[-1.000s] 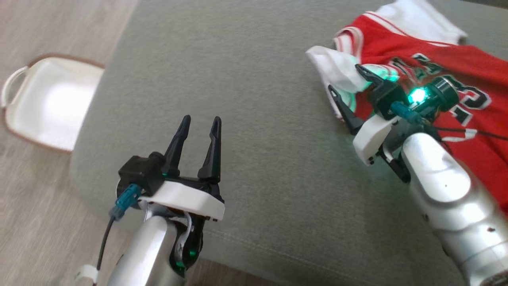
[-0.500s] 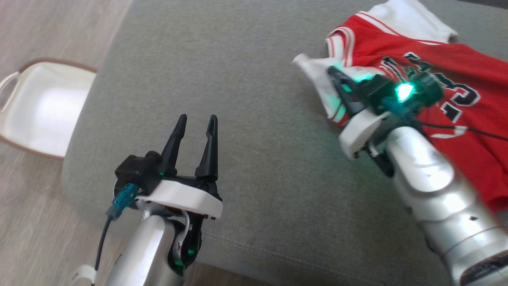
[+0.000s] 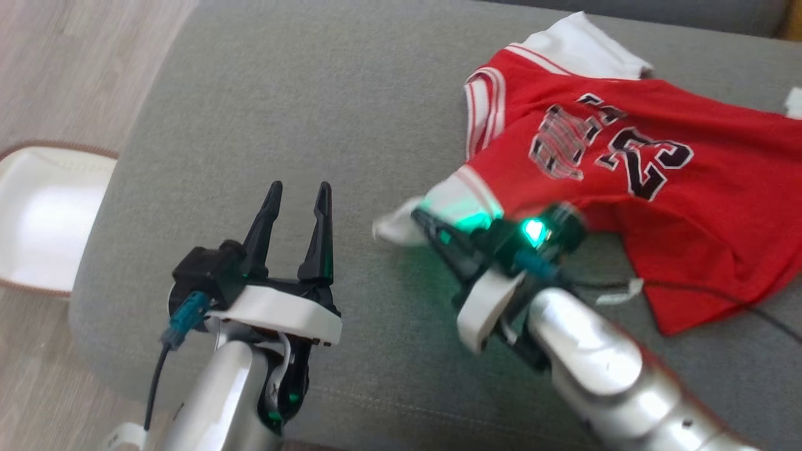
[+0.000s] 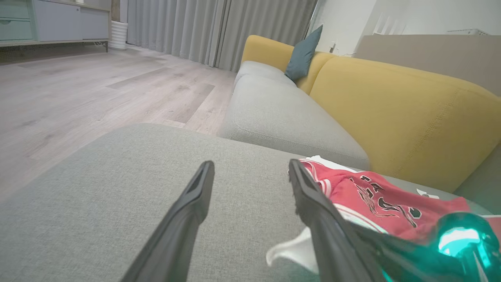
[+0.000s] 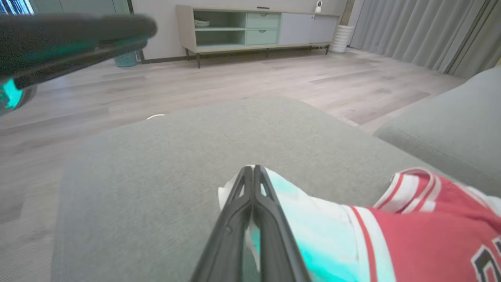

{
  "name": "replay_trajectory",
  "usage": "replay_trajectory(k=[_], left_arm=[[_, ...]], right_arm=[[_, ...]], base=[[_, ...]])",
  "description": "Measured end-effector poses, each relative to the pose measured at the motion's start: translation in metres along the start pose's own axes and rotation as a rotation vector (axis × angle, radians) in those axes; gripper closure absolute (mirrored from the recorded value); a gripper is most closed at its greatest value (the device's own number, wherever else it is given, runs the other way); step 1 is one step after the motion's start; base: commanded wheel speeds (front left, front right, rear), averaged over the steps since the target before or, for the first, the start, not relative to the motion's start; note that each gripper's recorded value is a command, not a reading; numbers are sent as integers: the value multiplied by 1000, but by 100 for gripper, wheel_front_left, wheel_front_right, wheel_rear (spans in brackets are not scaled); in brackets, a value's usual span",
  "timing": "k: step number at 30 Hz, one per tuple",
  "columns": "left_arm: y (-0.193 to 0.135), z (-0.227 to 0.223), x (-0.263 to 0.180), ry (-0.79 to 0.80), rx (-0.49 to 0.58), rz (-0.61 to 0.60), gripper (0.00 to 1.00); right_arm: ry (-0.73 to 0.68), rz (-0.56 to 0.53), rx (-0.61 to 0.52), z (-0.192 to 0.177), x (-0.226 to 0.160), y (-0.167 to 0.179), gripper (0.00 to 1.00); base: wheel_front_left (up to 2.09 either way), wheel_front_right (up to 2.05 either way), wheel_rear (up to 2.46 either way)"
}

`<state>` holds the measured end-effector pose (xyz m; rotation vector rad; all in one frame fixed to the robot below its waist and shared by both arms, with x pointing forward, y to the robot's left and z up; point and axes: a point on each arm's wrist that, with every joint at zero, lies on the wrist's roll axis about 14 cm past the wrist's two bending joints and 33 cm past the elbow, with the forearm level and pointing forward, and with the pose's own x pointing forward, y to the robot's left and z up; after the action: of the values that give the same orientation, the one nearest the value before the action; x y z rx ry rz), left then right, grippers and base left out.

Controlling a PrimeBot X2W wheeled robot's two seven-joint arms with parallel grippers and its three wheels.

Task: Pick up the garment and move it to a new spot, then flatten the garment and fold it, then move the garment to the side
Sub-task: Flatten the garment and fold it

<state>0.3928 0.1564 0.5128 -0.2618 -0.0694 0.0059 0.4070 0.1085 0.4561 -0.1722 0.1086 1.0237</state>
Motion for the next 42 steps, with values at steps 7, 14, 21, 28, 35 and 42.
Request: replay_trajectory(k=[7,14,21,28,35,42], left_arm=[[-11,-7,-4,17,-7,-31,0],[-35,-10,3,19,-17,-108,0],[-61,-12,9,21,-27,-185,0],[-80,-26,13,54,-9,-253,0],[-61,-87,10,236,128,-214,0],[-37,-113,24,324,230,-169,0]], right_arm=[[21,19,70,-4,-18,26,0],[-13,-165,122,0,-54,-12,0],[-34,-483,177,-14,-131,-67,0],[4,-749,230,-43,-208,-88,0],[-20,-825,218,-37,-227,-102,0],[-16,-847,237,-42,-230,-107,0]], base=[[0,0,0],[0,0,0],[0,0,0],[0,0,0],[0,0,0],[0,0,0]])
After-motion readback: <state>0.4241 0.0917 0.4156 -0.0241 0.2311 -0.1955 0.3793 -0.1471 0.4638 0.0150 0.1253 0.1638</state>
